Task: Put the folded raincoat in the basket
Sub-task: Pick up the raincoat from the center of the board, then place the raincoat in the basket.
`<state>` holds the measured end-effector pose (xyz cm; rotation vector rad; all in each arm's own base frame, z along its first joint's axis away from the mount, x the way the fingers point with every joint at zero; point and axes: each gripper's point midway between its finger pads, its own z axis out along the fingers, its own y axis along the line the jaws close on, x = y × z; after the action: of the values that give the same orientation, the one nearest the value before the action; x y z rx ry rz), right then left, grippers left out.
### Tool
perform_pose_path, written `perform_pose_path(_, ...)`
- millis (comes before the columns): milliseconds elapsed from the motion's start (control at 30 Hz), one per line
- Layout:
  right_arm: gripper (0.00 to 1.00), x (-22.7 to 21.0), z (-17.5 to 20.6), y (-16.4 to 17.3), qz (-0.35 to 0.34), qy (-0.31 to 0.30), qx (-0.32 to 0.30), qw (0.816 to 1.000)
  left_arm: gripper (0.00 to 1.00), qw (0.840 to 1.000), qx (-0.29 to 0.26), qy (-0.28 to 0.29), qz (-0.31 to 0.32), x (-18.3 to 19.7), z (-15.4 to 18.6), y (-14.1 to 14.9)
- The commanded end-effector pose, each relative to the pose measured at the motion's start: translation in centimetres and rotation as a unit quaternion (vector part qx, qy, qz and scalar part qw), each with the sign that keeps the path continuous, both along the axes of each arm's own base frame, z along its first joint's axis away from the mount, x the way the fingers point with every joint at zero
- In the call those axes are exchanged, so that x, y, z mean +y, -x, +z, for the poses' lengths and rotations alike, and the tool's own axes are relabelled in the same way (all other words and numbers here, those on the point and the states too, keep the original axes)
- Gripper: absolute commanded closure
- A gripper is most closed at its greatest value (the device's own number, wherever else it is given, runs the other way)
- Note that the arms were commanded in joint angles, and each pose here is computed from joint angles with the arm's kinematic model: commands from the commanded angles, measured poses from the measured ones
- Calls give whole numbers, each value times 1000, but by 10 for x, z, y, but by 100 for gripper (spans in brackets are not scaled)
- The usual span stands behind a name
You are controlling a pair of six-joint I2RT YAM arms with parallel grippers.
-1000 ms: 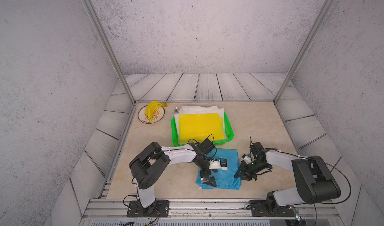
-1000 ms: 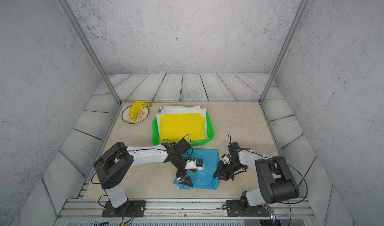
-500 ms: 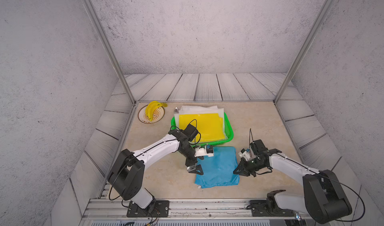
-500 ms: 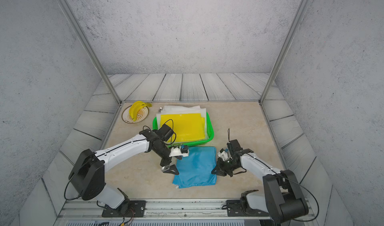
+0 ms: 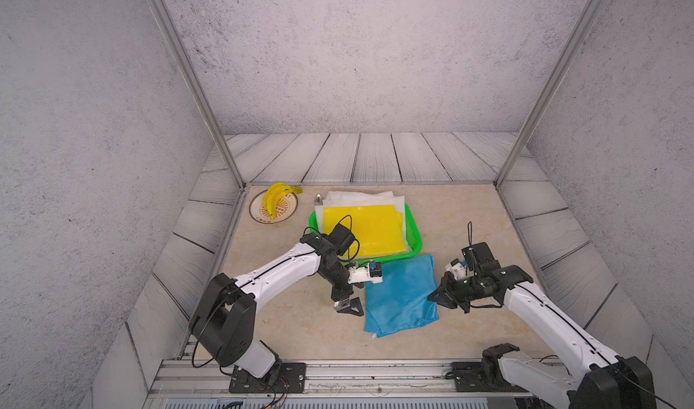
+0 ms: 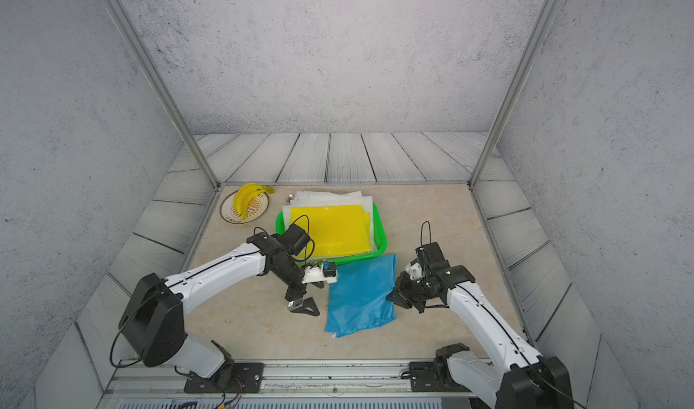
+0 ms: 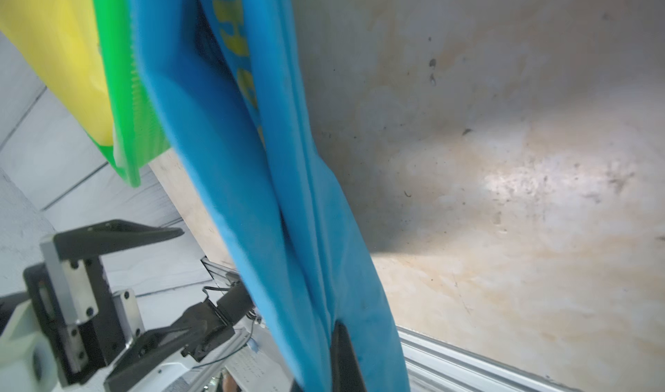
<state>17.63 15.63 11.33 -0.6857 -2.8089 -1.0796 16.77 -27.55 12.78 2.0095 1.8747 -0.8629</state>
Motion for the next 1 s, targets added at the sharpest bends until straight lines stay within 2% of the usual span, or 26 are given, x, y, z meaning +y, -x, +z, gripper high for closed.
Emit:
perform_pose_path(0, 100, 4, -1, -3, -70, -19, 60, 996, 1, 991, -90, 54, -81, -29, 25, 1)
perform_pose_path(67, 100, 2, 2, -10, -96, -18, 63, 993, 1, 984, -117, 90, -95, -47, 32, -1)
perform_pose_path(233, 100, -2, 8, -20, -146, -13, 74, 986, 1, 966, -156, 192, -74, -87, 41, -3)
perform_pose_path(400, 100, -5, 4, -26, -198, -18, 88, 976, 1, 944, -223, 241, -17, -122, 27, 0)
perform_pose_path(533, 100, -9, 5, -32, -221, -13, 79, 972, 1, 924, -273, 267, -22, -136, 8, 22)
perform_pose_path(633, 100, -10, 8, -34, -224, -13, 76, 972, 1, 915, -300, 269, 14, -147, 5, 25)
perform_pose_path(800, 100, -12, 8, -32, -229, -10, 75, 971, 1, 893, -379, 226, 82, -154, -10, 9)
perform_pose_path(867, 100, -13, 9, -32, -233, -11, 72, 970, 0, 884, -394, 220, 122, -152, -18, 0)
perform_pose_path(967, 100, -14, 9, -32, -238, -11, 69, 969, 1, 877, -404, 225, 129, -147, -33, 4)
